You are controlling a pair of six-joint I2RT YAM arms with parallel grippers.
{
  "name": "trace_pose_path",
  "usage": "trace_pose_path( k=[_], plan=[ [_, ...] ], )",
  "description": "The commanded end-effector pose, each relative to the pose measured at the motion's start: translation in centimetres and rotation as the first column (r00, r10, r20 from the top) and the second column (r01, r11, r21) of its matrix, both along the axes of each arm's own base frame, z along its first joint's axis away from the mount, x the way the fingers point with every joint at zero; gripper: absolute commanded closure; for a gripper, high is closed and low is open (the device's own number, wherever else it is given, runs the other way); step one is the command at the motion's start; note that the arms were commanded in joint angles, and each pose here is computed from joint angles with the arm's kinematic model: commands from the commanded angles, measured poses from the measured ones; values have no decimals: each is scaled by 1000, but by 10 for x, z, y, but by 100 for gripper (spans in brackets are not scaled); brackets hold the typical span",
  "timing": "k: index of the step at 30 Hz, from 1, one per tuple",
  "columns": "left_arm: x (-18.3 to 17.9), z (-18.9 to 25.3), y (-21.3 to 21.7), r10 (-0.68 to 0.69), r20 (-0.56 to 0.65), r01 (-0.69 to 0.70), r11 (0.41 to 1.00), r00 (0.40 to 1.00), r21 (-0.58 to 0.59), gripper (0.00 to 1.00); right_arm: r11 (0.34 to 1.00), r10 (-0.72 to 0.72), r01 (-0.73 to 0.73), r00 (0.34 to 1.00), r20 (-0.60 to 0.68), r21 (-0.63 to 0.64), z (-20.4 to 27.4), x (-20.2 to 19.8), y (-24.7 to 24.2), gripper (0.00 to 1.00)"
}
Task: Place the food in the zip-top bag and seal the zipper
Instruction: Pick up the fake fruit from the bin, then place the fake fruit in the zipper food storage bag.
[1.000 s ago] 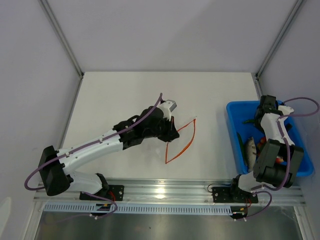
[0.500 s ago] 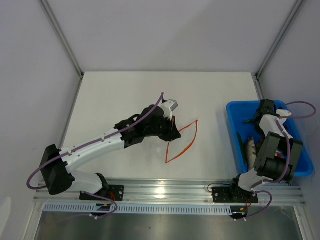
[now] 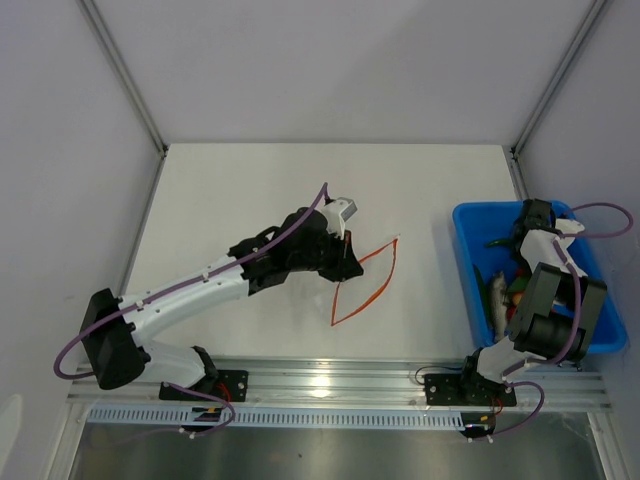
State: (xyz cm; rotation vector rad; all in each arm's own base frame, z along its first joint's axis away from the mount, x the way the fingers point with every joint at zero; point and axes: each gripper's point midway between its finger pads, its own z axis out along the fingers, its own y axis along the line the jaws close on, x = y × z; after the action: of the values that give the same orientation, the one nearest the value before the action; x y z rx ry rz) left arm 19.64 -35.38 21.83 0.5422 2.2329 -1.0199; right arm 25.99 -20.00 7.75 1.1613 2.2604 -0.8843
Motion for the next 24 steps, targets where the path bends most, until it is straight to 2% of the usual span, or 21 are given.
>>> trace_pose_path(
  k=[1, 8, 14, 18, 19, 21, 22, 24],
  plan=[
    [7, 26, -9, -16, 32, 18, 998, 999, -61, 100, 1000, 16, -15, 998, 58, -15, 15, 10, 4, 100],
    [9, 28, -9, -21, 6, 21, 999, 1000, -45, 99, 987, 140, -129, 983, 120, -95, 76, 26, 34, 100],
    [11, 35, -10, -44, -21, 43, 998, 999, -44, 99, 954, 293, -263, 914, 279, -141, 156, 36, 71, 100],
    [10, 39, -12, -66, -41, 64, 997, 997, -52, 99, 897, 425, -433, 787, 448, -91, 205, 41, 116, 100],
    [10, 43, -13, -70, -38, 68, 996, 997, -60, 99, 850, 479, -523, 721, 500, -60, 212, 45, 140, 100],
    [9, 45, -13, -77, -41, 74, 995, 996, -66, 99, 802, 510, -593, 622, 594, -67, 236, 41, 161, 100],
    [9, 46, -14, -79, -41, 76, 995, 996, -70, 99, 725, 548, -687, 538, 640, -44, 244, 41, 189, 100],
    [10, 47, -15, -79, -43, 75, 994, 996, -76, 99, 643, 564, -764, 419, 711, -60, 267, 34, 217, 100]
  ],
)
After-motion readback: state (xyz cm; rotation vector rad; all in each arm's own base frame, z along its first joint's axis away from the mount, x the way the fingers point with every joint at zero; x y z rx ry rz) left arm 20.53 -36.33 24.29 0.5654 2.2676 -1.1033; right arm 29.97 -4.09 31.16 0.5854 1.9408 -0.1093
